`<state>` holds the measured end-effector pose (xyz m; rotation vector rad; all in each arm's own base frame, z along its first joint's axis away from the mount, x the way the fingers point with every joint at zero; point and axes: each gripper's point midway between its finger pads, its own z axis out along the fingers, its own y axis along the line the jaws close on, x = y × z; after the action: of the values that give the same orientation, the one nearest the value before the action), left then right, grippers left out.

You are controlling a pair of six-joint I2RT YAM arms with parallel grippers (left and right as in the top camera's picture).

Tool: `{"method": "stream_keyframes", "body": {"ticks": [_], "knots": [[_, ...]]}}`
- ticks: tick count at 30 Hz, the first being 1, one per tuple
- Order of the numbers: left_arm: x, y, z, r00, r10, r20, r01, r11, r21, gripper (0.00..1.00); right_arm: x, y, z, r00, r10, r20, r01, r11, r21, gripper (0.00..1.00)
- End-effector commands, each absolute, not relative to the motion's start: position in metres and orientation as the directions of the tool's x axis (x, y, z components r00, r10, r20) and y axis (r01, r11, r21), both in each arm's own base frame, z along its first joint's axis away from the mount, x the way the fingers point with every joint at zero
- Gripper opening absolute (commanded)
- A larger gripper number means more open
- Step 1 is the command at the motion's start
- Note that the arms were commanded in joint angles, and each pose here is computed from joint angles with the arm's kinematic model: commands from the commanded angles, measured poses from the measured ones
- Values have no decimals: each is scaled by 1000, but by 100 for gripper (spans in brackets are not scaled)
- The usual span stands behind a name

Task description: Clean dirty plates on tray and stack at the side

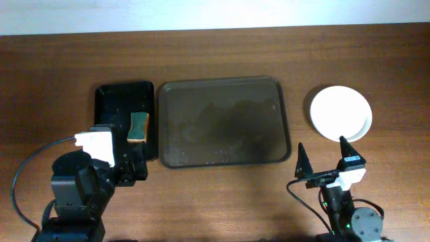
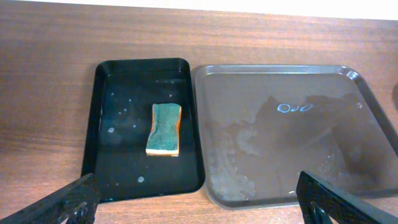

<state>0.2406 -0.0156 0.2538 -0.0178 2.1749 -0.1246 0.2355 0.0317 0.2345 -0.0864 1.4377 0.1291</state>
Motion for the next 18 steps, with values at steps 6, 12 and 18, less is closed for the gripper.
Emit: {"method": "stream_keyframes", "body": {"ticks": [6, 12, 18], "knots": [[240, -16, 250, -577, -54, -815, 42, 995, -96, 99, 243, 30, 208, 143, -81, -986, -106, 990, -97, 99], [240, -16, 250, -577, -54, -815, 42, 995, -96, 99, 244, 28, 156, -62, -131, -990, -125, 985, -122, 99], [240, -16, 250, -577, -54, -815, 42, 995, -96, 99, 245, 26, 156, -63, -129, -990, -118, 986, -121, 99]]}}
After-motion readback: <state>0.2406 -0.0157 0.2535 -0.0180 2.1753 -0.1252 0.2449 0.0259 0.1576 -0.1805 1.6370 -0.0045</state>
